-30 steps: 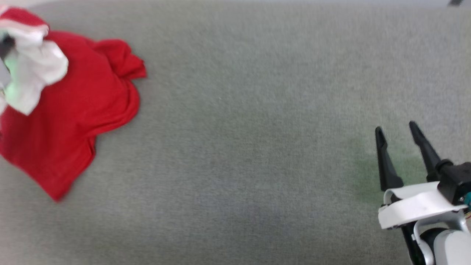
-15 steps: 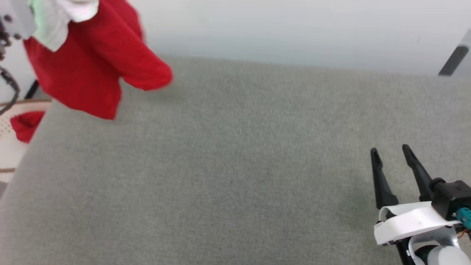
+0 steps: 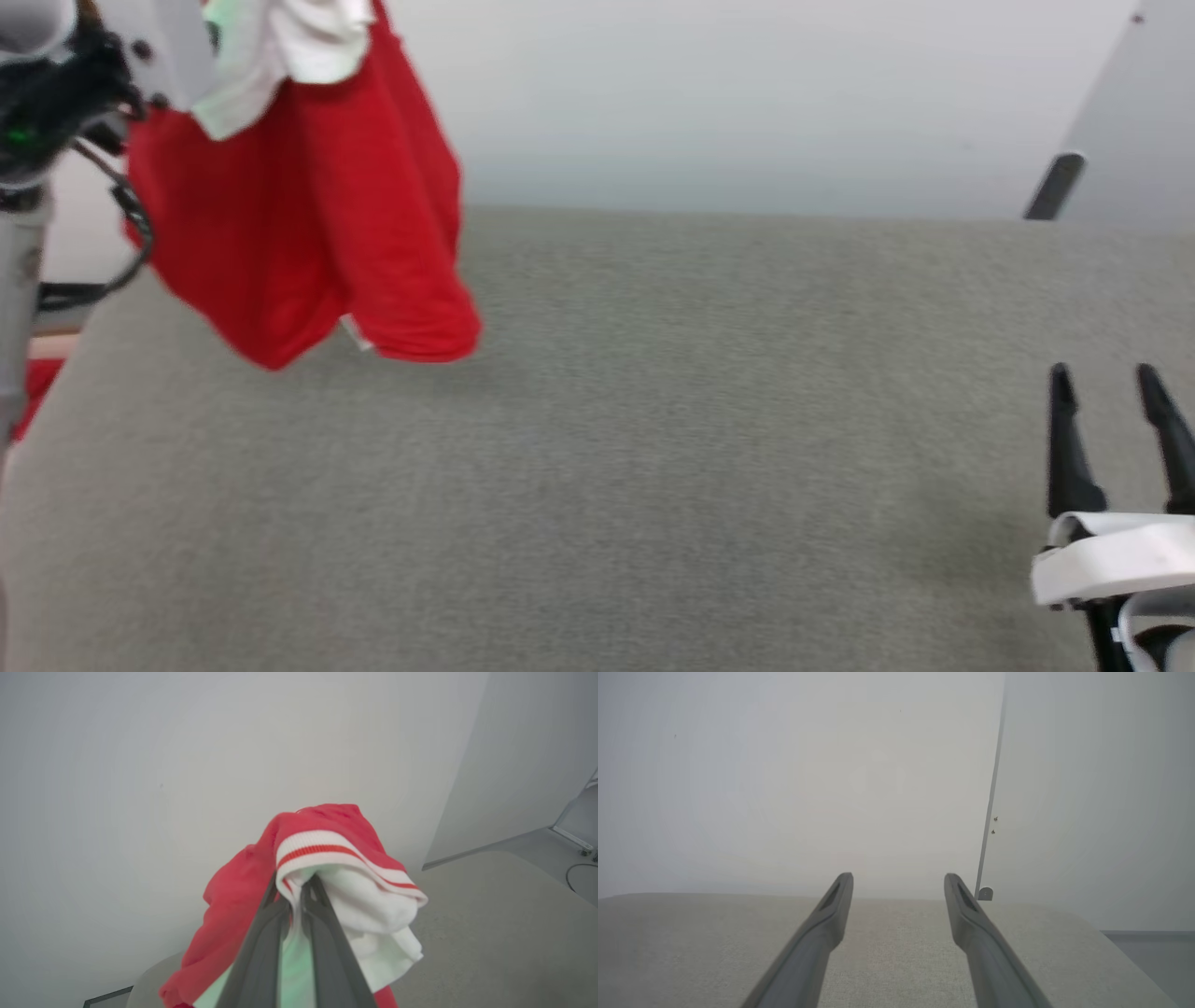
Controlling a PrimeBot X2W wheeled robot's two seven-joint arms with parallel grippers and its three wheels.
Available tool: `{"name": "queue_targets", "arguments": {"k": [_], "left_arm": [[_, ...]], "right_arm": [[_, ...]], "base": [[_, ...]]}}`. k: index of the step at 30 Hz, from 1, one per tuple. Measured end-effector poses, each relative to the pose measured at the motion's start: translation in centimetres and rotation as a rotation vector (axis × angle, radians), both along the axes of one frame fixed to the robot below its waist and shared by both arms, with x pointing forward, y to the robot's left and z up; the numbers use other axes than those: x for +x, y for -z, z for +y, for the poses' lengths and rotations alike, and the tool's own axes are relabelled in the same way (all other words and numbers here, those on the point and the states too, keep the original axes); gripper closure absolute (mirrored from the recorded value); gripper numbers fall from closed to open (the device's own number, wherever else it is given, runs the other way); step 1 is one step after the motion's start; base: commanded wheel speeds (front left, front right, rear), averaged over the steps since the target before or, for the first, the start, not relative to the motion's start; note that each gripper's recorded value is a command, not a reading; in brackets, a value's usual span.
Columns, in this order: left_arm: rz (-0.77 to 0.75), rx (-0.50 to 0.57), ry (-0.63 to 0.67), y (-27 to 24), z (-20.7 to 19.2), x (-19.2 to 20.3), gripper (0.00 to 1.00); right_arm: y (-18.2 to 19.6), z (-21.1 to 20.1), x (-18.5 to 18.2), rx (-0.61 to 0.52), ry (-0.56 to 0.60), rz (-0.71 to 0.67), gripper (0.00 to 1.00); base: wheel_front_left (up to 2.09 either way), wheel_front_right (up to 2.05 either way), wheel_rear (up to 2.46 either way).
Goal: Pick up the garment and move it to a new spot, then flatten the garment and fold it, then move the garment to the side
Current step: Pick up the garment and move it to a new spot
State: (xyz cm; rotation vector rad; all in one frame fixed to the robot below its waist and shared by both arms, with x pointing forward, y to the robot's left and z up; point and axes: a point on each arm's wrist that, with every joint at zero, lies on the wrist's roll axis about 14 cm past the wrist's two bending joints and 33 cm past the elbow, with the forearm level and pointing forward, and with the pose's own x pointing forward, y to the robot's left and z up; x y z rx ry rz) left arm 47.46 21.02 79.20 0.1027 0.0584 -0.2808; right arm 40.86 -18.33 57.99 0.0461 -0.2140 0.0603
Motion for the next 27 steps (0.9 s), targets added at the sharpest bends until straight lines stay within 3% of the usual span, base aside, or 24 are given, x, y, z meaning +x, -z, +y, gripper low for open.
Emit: {"name": "queue_targets", "arguments": {"k": [11,17,27], "left_arm": [[0.099,0.007,0.253,4.3,-10.6,1.3,1.00],[0.227,0.005,0.359,10.1,-15.0,2.0,1.00],[0.550,0.008,0.422,23.1,-17.8,1.9,1.00]], "right_arm": [[0.7,-7.9,-2.2,-0.005,0.228,0.014,0.00],[2.4,-10.1,-2.5,0.022,0.291,0.043,0.00],[5.6,-11.7,-2.7,0.057,0.343,0.108,0.00]], "base": [[0.00,0.00,0.00],[0.00,0.00,0.00],[0.00,0.00,0.00]]}}
